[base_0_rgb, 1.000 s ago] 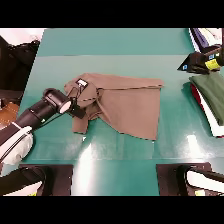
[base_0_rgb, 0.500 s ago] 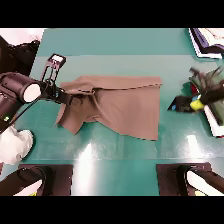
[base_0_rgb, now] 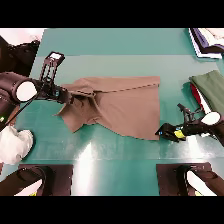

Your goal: Fold the shirts.

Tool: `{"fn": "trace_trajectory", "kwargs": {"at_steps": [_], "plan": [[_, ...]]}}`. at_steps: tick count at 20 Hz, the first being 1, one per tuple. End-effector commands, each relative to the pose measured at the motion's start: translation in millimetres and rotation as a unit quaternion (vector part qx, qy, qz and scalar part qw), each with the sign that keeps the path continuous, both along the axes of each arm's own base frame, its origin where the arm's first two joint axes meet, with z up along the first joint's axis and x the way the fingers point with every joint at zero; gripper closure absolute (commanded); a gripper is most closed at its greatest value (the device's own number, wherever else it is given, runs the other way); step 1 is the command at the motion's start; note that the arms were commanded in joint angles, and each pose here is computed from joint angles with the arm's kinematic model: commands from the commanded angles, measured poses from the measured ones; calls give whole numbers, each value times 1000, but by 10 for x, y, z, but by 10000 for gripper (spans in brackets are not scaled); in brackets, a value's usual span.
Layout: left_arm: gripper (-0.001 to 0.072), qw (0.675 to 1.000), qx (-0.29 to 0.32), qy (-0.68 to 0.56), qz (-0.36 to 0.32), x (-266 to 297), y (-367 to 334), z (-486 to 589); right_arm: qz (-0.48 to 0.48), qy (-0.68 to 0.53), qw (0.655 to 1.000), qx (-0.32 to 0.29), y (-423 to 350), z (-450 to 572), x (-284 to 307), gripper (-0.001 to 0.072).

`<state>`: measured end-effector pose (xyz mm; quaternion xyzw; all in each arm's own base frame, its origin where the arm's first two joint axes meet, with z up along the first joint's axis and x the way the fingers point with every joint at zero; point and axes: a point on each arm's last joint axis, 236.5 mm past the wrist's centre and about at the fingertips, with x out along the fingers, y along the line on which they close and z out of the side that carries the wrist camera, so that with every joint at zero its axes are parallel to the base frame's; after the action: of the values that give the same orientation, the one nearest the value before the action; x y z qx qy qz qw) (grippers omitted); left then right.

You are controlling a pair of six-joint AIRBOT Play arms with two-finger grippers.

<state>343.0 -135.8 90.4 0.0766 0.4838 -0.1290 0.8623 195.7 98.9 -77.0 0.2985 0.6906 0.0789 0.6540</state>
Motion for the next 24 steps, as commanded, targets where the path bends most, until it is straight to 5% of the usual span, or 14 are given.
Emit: {"fn": "trace_trajectory", "kwargs": {"at_steps": [1,4,5,6,8,15,20,24], "plan": [[675,1000,-7,2,-1,-8,-28,6,-31,-3,999,24,118,-95,-8,212],[675,1000,-14,5,-2,-22,-59,4,-6,-11,1000,24,248,-97,-33,216],[675,1000,-15,5,-2,-23,-62,4,5,-14,1000,23,295,-98,-48,284],[675,1000,-15,5,-2,-23,-63,4,13,-17,1000,21,326,-102,-53,365],[675,1000,-16,-2,-4,3,-72,22,22,-27,999,19,366,-93,-29,695],[675,980,-114,-130,99,554,487,1254,-11,-225,974,18,76,1395,1081,699],[675,921,-216,-276,168,597,1105,2711,-106,-479,869,-66,-811,3630,1592,700],[675,877,-304,-347,136,321,1048,3588,-146,-607,767,-149,-1216,4997,1285,700]]}}
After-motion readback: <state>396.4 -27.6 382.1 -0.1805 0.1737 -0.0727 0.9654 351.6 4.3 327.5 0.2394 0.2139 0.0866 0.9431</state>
